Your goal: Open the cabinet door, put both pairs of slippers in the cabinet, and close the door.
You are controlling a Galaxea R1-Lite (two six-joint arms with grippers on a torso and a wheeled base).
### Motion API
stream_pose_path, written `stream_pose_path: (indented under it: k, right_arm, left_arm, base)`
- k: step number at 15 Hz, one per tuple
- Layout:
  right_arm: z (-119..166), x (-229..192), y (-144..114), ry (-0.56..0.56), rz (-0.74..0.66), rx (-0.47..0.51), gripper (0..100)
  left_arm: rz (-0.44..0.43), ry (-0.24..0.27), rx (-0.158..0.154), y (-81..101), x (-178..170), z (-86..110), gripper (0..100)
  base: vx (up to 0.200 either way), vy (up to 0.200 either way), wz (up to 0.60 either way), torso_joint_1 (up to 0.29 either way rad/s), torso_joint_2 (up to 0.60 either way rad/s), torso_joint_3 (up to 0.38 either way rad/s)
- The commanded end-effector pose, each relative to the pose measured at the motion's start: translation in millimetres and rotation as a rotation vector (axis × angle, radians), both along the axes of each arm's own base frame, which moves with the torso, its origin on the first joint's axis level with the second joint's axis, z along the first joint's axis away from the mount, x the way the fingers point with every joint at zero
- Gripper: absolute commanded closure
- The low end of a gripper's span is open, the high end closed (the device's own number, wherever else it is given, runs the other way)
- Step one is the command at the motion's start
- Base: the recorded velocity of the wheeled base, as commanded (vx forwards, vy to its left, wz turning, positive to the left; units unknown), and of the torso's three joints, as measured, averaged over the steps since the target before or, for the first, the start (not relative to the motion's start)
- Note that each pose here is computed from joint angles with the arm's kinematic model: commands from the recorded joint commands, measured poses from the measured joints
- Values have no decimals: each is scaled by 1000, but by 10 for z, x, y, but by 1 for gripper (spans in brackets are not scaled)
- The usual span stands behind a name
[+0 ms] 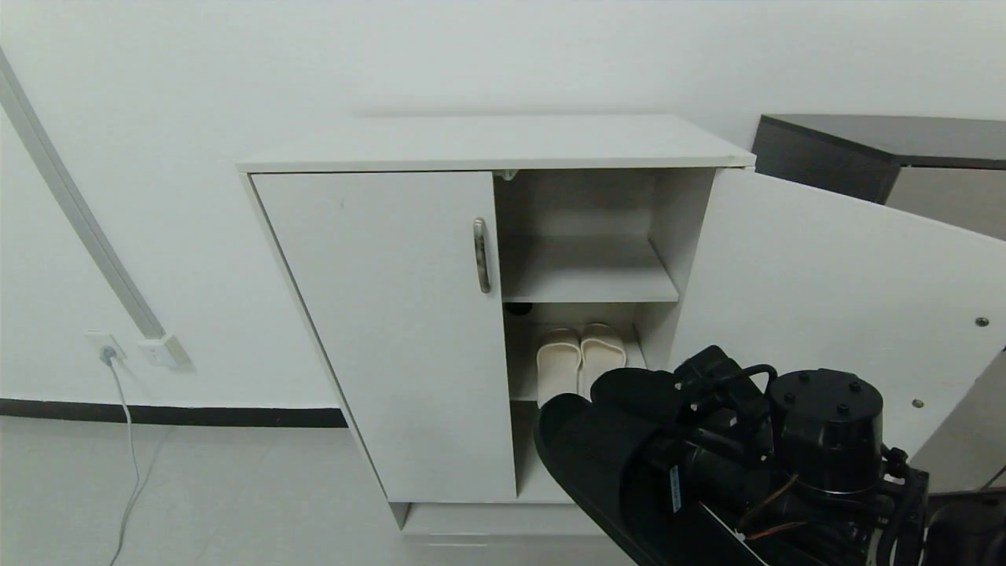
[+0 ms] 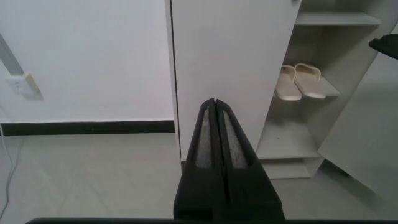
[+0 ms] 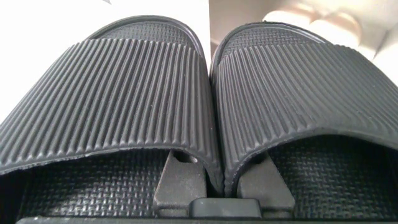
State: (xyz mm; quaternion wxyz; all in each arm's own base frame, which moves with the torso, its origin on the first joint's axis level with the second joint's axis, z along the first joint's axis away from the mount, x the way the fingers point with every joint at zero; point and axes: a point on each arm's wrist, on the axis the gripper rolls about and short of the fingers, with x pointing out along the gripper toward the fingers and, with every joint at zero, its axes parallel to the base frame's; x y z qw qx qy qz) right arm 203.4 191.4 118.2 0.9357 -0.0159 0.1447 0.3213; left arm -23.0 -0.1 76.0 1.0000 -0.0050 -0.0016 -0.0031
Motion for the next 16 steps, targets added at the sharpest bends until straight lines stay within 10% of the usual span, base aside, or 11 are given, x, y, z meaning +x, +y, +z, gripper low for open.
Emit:
stream_pose_path:
  k: [1,7,16]
  right_arm:
    - [-33,9,11,9,0,-8,100]
    - [-183,100,84,-25,-38,-8,100]
    - [-206,606,1040,-136,-574,-81,100]
  left_arm:
    - [0,2,-1,0,1,-1,100]
    - [0,2,-1,0,1,-1,100]
    - [0,2,1,0,1,-1,100]
  base:
    - [0,0,0,-41,447,378]
    - [0,0,0,-15,254,245]
    - [0,0,0,-1,38,35]
